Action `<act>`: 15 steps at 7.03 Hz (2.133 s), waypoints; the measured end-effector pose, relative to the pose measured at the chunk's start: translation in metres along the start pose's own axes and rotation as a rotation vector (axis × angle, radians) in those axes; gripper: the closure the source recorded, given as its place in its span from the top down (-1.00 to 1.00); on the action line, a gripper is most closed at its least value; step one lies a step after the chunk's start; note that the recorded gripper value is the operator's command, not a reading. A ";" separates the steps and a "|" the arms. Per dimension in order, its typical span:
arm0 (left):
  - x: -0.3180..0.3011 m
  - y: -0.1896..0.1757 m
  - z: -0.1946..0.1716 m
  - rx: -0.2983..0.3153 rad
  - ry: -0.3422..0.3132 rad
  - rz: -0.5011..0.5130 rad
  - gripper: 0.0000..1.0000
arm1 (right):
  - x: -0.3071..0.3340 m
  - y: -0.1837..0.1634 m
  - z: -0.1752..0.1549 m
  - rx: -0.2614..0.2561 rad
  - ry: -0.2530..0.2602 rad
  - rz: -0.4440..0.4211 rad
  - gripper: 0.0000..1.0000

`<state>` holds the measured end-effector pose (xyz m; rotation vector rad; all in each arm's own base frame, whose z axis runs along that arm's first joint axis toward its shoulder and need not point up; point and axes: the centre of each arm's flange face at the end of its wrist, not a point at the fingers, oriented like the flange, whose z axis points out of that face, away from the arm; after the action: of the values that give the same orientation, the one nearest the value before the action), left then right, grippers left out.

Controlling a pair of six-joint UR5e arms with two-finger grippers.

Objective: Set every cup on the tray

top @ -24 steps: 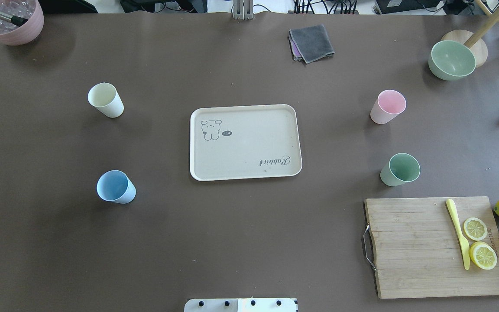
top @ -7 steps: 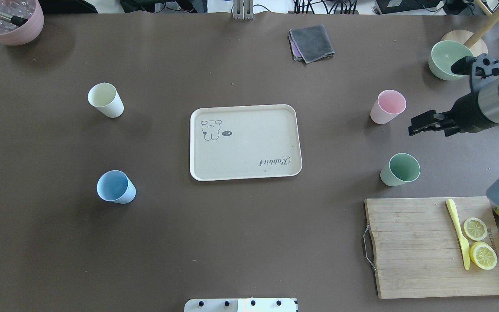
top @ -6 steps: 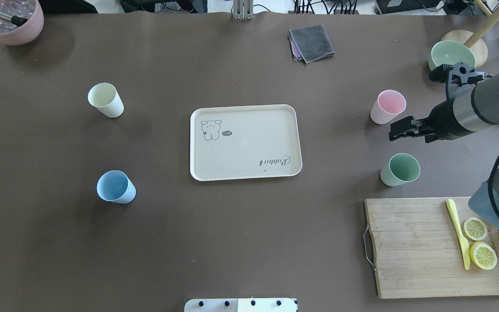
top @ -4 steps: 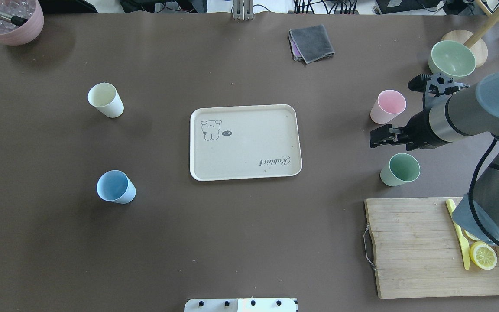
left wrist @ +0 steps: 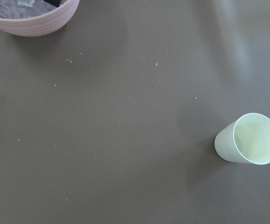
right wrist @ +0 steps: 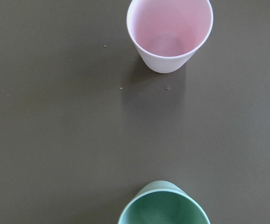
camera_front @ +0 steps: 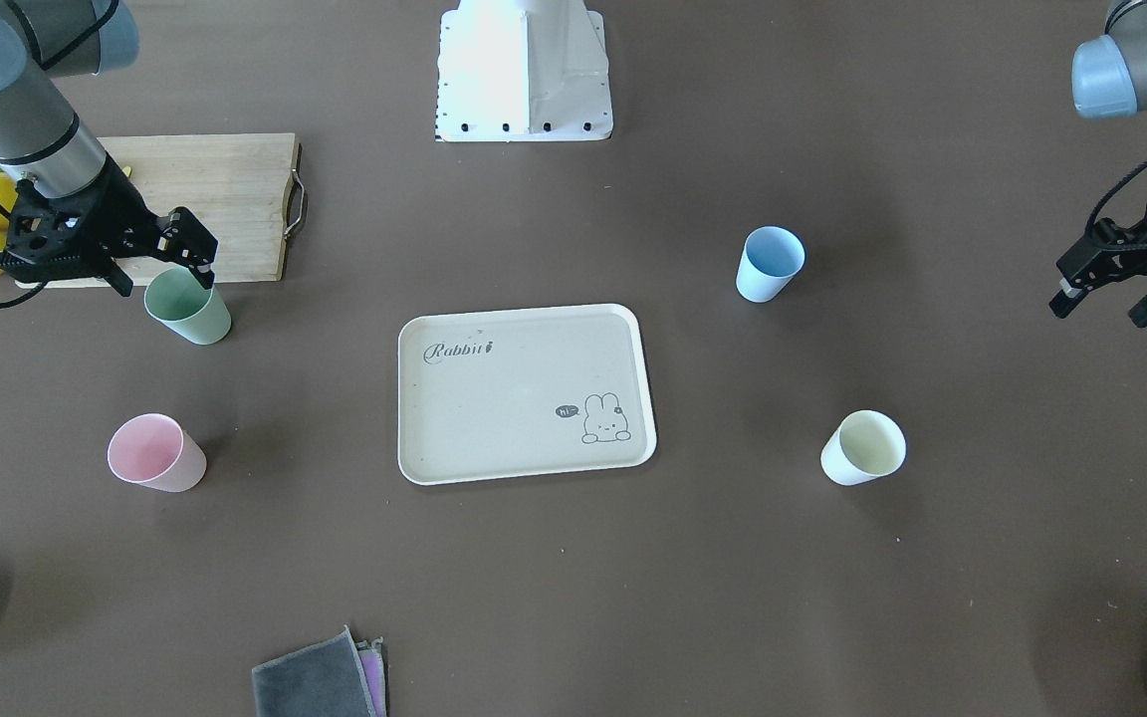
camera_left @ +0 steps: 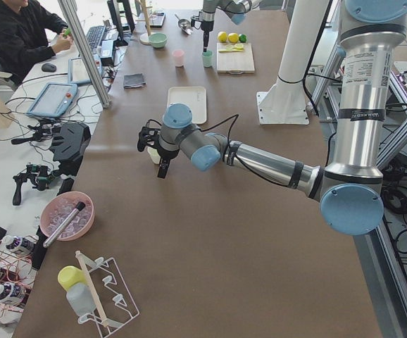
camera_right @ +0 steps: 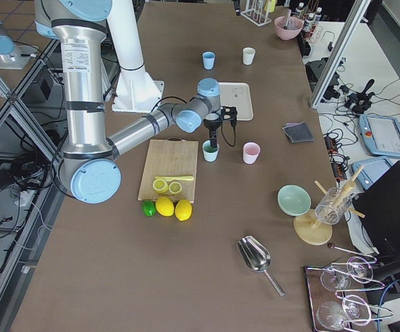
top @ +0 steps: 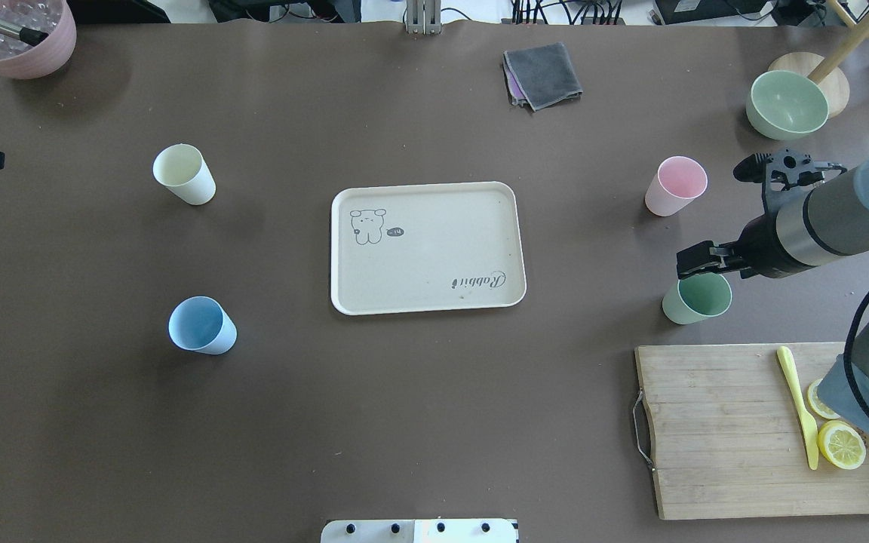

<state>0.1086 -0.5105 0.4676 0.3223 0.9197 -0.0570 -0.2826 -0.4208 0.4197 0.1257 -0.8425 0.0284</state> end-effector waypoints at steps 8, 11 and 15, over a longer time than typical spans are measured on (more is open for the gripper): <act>0.017 0.006 0.004 -0.012 0.017 0.004 0.96 | 0.020 -0.004 0.036 -0.035 0.061 0.028 -1.00; 0.017 0.005 0.004 -0.012 0.016 0.003 0.96 | -0.005 -0.014 0.017 -0.034 -0.010 0.015 -1.00; 0.052 -0.003 0.018 -0.024 0.043 -0.023 0.96 | -0.066 -0.051 -0.032 -0.026 -0.141 0.050 -1.00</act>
<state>0.1536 -0.5144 0.4360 0.2920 0.9660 -0.0602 -0.2995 -0.4660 0.3444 0.0825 -0.9868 0.0558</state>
